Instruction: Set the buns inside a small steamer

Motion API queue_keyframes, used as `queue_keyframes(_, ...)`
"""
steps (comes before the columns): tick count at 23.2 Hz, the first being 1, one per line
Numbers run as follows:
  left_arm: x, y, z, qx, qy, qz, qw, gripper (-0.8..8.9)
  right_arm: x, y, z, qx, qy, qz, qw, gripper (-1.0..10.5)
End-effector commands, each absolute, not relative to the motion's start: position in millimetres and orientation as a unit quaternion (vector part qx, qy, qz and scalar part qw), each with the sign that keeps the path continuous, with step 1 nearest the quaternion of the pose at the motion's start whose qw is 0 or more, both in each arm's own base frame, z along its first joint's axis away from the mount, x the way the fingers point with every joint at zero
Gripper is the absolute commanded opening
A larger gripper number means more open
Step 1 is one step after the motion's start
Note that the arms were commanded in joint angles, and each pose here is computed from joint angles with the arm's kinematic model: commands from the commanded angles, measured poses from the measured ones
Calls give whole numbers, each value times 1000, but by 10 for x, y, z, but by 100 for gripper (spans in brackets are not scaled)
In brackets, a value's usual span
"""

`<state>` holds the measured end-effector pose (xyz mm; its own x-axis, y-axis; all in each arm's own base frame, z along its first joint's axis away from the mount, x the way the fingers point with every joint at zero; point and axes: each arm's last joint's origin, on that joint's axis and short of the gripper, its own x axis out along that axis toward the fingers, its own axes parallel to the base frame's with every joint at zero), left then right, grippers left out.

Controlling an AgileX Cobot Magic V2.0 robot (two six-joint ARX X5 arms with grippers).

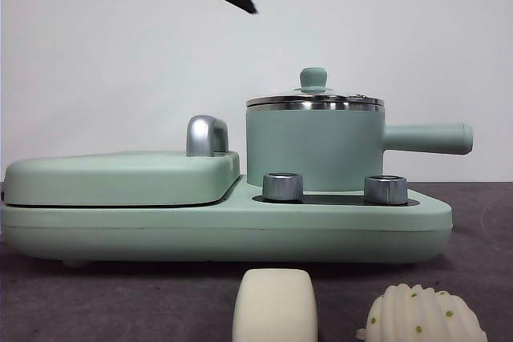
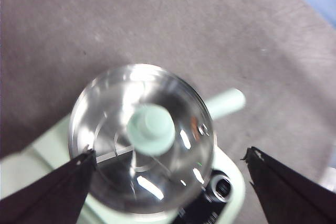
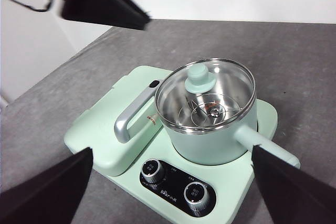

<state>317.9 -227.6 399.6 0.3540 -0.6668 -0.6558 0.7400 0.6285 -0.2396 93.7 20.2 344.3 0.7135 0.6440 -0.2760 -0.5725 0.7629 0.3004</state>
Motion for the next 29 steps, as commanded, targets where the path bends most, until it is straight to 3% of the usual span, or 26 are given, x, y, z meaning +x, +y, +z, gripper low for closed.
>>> queue_keyframes(1,3242,-2483,3924,84,361,-436,820,464,930,205,3497,98,178,332,921,481)
queue_keyframes(5,3277,-2710,3687,132,373,-427,813,463,930,205,3497,98,178,332,921,481)
queue_keyframes(12,3411,-2959,3315,145,395,-428,800,459,930,205,3497,98,178,332,921,481)
queue_keyframes(16,3441,-2982,3270,155,390,-430,799,335,930,205,3497,99,178,333,921,481)
queue_keyframes(25,3514,-3036,3089,171,403,-423,794,274,927,205,3490,100,182,332,920,481)
queue_keyframes(29,3515,-3035,3084,172,404,-421,794,95,926,205,3489,100,182,332,920,481)
